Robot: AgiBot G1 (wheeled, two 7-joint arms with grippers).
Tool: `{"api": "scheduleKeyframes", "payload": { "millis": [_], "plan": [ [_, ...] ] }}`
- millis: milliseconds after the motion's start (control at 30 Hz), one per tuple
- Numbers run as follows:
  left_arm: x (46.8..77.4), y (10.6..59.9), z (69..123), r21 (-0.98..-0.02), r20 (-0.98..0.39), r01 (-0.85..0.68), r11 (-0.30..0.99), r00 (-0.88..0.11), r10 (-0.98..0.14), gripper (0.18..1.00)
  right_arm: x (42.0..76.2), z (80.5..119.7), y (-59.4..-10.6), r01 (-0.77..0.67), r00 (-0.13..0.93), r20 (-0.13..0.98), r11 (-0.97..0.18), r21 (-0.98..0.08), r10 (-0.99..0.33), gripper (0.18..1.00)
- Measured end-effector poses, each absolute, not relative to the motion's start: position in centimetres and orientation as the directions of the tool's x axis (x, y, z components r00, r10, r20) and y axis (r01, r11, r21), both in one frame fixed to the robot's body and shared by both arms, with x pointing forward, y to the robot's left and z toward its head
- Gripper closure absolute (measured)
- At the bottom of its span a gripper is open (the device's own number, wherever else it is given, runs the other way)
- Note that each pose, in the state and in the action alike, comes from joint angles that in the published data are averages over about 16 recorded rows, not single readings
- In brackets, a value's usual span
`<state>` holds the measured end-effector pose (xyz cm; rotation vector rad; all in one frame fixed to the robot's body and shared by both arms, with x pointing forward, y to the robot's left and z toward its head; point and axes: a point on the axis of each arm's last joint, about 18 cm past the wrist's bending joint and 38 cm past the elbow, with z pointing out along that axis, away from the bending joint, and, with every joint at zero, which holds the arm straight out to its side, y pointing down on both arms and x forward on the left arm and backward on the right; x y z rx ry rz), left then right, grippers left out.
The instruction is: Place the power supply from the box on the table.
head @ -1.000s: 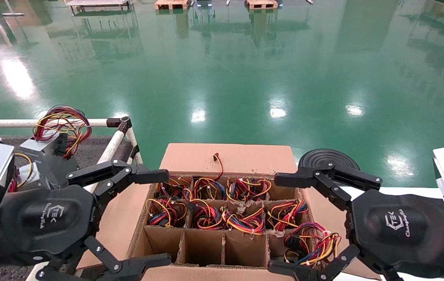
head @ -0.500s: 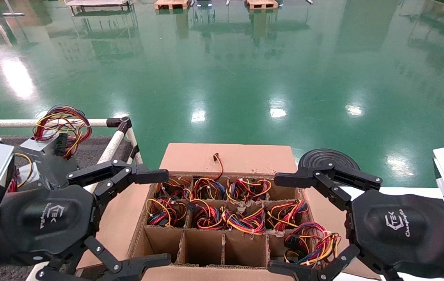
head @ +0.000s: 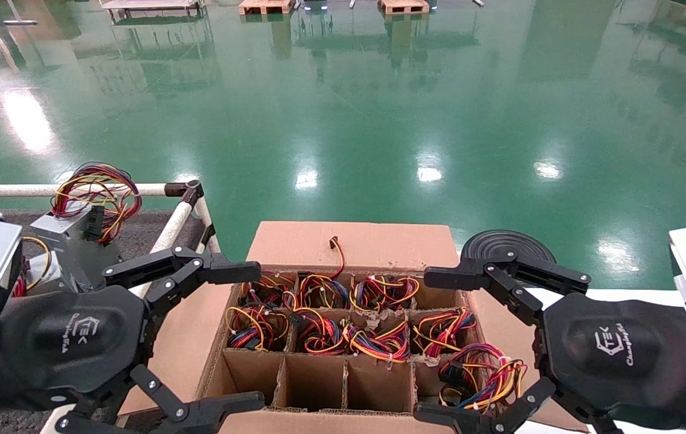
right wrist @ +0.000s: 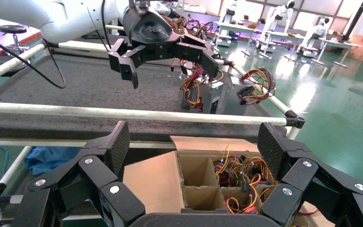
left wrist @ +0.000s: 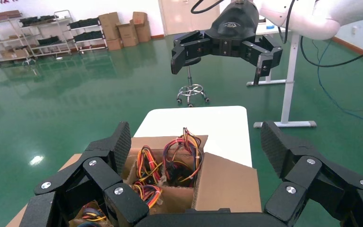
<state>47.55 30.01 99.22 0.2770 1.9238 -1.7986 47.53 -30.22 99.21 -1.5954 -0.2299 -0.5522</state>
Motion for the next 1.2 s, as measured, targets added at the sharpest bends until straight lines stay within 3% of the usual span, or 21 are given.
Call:
{"api": "scheduleKeyframes", "payload": {
  "millis": [567,1000,1200],
  "plan": [
    [49.3,30.4,98.4,-0.872,-0.483,0.443,0.209,-0.847,-0.222,0.185,47.5,99.2,-30.2,0.464,0.860,0.477,-0.112,-0.879,-0.178,0.181],
    [53.2,29.4,97.8,-0.819,-0.537,0.426,0.385,-0.804,-0.254,0.185,47.5,99.2,-30.2,0.464,0.860,0.477,-0.112,-0.879,-0.178,0.281],
    [54.6,28.4,97.5,-0.797,-0.562,0.437,0.418,-0.789,-0.247,0.185,47.5,99.2,-30.2,0.464,0.860,0.477,-0.112,-0.879,-0.178,0.409]
  ]
}}
